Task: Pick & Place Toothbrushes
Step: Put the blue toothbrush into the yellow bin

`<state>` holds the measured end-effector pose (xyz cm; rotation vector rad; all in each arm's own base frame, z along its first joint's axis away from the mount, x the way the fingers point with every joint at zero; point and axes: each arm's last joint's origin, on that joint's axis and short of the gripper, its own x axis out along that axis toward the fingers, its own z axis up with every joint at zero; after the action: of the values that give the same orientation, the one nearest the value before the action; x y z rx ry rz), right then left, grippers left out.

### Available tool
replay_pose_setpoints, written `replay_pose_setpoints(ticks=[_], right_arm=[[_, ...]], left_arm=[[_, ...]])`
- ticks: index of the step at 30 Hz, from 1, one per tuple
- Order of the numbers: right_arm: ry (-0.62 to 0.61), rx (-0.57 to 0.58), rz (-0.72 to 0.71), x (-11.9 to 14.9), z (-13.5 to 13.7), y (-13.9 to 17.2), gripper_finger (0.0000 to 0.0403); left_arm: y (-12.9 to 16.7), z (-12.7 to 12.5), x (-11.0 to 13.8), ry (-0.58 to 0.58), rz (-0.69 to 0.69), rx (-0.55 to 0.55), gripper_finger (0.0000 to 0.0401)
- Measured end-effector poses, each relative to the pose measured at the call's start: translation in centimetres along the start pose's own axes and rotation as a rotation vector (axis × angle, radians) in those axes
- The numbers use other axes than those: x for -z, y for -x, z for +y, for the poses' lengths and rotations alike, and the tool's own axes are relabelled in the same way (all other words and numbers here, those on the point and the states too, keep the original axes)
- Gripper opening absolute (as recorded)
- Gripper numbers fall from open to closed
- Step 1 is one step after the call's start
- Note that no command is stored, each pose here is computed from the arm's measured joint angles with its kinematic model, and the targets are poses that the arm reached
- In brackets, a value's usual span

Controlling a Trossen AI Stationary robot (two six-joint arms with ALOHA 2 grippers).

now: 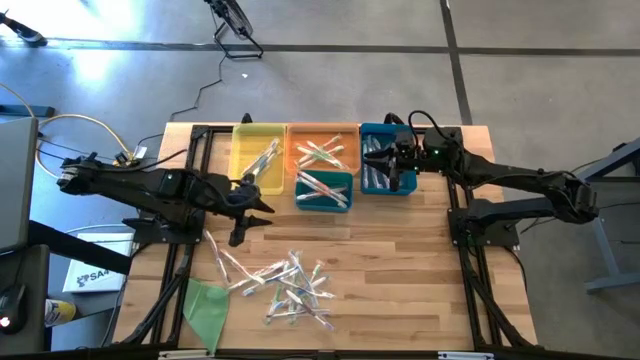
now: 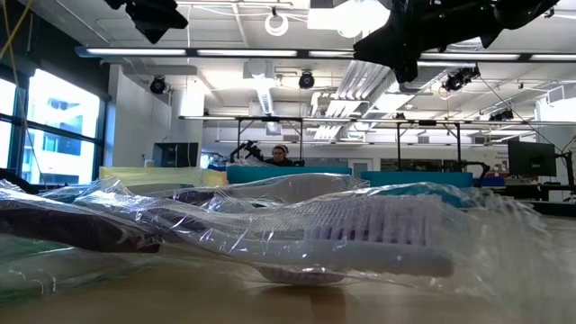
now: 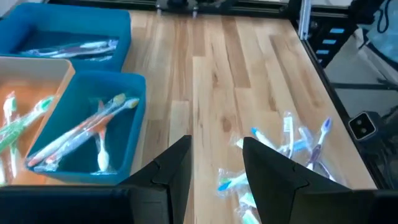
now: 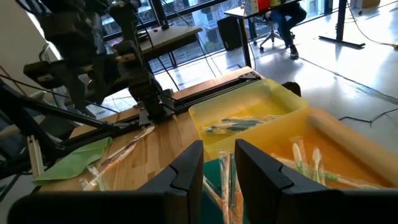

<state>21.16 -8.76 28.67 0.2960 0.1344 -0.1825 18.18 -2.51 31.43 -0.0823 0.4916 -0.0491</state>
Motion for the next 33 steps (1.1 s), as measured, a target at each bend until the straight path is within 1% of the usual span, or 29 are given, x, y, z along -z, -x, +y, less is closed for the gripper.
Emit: replay_pose_setpoints(ticks=[8,10,13,17,19,25,33], right_arm=[[-0.001,-0.001,-0.002,0.0,0.0,0.0,0.0085],[-0.021,0.0,-0.001,0.0,0.0,0.0,0.0085],[-0.024,0.0,0.0,0.0,0.0,0.0,0.0085],[-0.027,0.0,0.0,0.0,0.0,0.0,0.0085],[-0.027,0.0,0.002,0.0,0.0,0.0,0.0085],[-0.031,0.003,0.016,0.2,0.0,0.0,0.0085],[-0.031,0.004,0.017,0.2,0.0,0.0,0.0085]], left_arm=[[-1.5,-0.1,0.2,0.001,0.044,-0.005,0.0141],[-1.9,-0.1,0.2,0.001,0.049,-0.002,0.0141],[-2.8,-0.3,-0.1,0.008,0.03,0.026,0.0141],[-4.1,-0.5,-0.1,0.025,0.042,0.063,0.0141],[-4.8,-0.6,0.3,0.023,0.082,0.075,0.0141],[-6.6,-2.3,1.3,-0.004,0.156,0.113,0.0141],[-7.5,-5.3,2.6,-0.037,0.206,0.08,0.0141]])
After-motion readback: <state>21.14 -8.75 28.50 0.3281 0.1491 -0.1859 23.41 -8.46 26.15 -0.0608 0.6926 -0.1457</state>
